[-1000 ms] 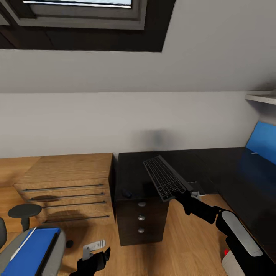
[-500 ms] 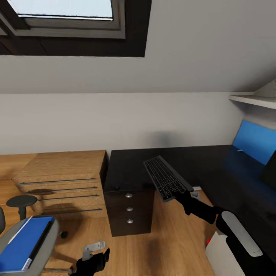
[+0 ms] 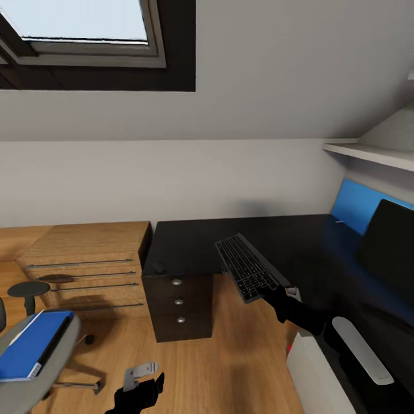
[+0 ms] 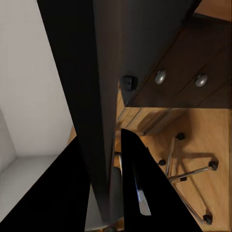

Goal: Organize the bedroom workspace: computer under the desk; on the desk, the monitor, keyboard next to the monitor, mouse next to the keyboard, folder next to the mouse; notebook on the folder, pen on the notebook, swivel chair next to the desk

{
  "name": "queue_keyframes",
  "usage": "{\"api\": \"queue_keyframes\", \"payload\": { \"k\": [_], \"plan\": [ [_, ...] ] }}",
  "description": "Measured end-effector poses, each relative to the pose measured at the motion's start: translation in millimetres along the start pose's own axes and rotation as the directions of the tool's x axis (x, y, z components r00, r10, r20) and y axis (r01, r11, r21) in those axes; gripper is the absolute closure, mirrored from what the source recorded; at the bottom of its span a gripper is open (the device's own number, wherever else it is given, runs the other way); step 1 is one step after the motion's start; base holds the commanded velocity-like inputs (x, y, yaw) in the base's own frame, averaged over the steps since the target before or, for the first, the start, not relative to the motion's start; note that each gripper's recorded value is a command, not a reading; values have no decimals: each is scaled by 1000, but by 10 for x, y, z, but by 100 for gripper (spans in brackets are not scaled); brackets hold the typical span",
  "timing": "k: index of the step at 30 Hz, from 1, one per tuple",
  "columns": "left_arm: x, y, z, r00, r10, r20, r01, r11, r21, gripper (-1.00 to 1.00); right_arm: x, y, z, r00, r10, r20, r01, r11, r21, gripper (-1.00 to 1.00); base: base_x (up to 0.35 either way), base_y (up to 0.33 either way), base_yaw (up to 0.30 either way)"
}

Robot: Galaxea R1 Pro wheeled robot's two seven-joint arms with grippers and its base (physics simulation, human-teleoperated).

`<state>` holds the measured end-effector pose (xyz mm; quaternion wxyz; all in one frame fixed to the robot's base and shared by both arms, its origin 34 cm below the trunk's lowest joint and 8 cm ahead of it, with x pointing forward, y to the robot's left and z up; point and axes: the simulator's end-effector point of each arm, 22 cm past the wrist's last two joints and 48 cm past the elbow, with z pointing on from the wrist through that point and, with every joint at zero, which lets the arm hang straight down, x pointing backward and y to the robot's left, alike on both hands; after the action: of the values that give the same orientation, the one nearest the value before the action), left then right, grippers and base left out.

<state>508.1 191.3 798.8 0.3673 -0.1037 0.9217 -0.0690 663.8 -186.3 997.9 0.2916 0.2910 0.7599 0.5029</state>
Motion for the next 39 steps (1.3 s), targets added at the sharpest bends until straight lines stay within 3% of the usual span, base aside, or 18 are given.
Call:
{"api": "queue_keyframes", "payload": {
  "k": [22, 29, 39],
  "plan": [
    [-65, -24, -185, 1000, -2, -2, 2, 1000, 0, -100, 14, 152, -116, 1000, 1, 3, -1, 1000, 2, 100, -291, -169, 0],
    [-49, -10, -232, 1000, -3, -9, 3, 1000, -3, -100, 32, -134, -138, 999, 45, 1, -45, 997, 61, 100, -328, -107, 0],
    [-63, -18, -309, 1000, -3, -9, 3, 1000, -3, -100, 39, -78, -192, 998, 58, 3, -58, 997, 46, 100, -328, -116, 0]
  ]
}}
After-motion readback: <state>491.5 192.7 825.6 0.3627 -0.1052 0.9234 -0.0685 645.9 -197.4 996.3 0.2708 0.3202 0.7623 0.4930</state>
